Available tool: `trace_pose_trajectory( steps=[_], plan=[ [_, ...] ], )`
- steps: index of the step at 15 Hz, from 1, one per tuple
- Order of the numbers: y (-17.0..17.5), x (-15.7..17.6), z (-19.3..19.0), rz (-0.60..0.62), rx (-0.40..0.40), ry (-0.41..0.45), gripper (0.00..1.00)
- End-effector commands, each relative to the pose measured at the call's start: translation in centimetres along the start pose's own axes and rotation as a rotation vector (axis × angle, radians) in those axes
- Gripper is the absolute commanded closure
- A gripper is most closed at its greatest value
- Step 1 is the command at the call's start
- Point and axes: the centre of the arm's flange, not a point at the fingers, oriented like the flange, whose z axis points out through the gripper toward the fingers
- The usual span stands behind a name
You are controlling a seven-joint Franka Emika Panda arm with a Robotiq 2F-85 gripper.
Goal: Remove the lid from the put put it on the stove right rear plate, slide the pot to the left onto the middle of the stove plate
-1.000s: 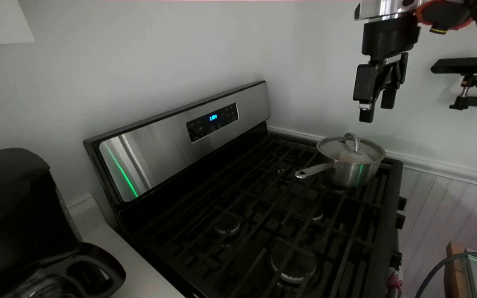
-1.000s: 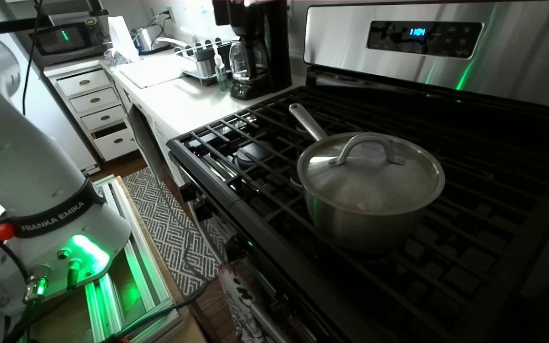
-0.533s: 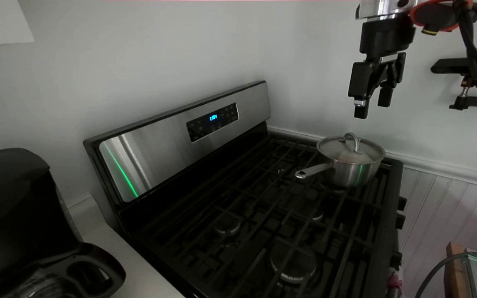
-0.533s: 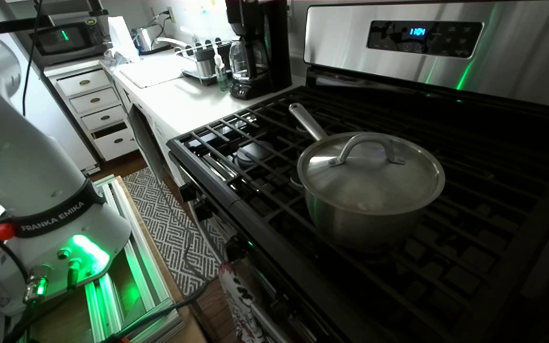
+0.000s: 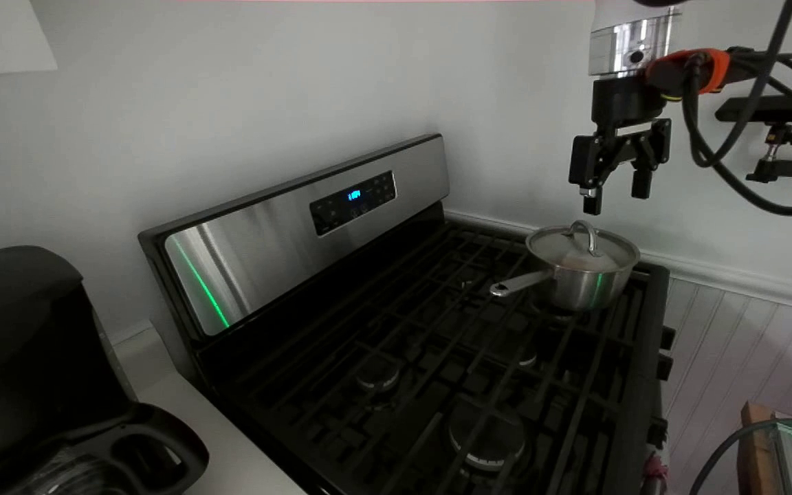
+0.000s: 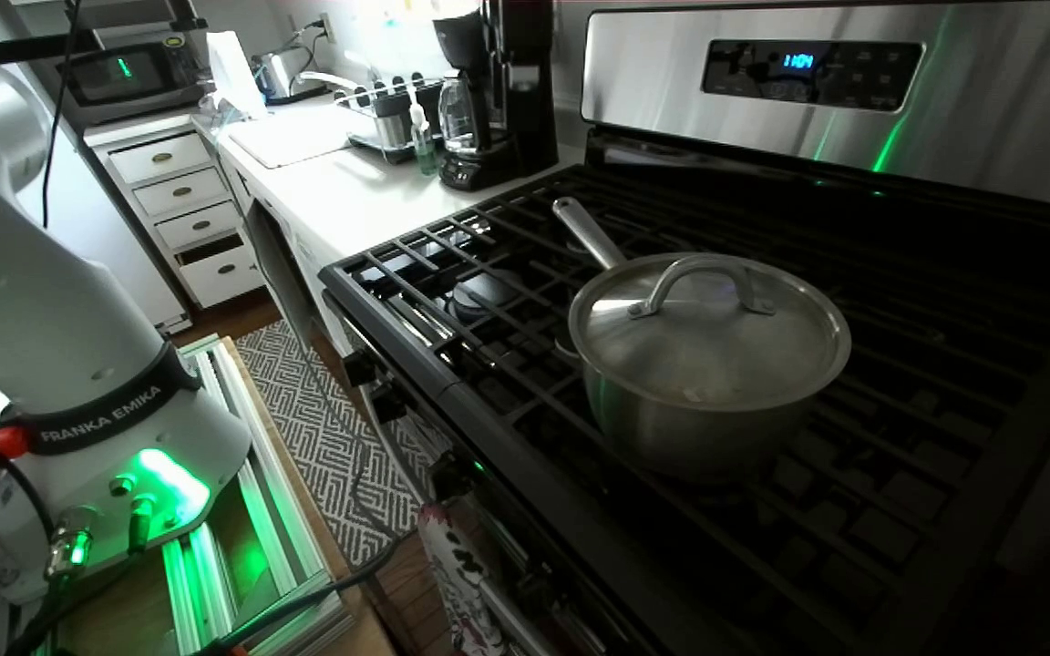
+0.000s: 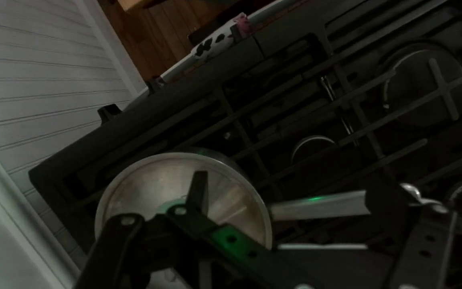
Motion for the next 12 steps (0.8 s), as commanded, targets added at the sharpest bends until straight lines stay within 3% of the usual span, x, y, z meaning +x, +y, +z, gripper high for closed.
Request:
trace_pose_trajectory(
  steps=[1,5,12],
  plan=[
    [2.0,3.6,1.1,0.093,0.015,0.029,0.00],
    [4.7,6.1,2.6,0.150,0.020,0.064,0.00],
    [7.7,8.7,5.3,0.253,0.011,0.047,0.00]
  ],
)
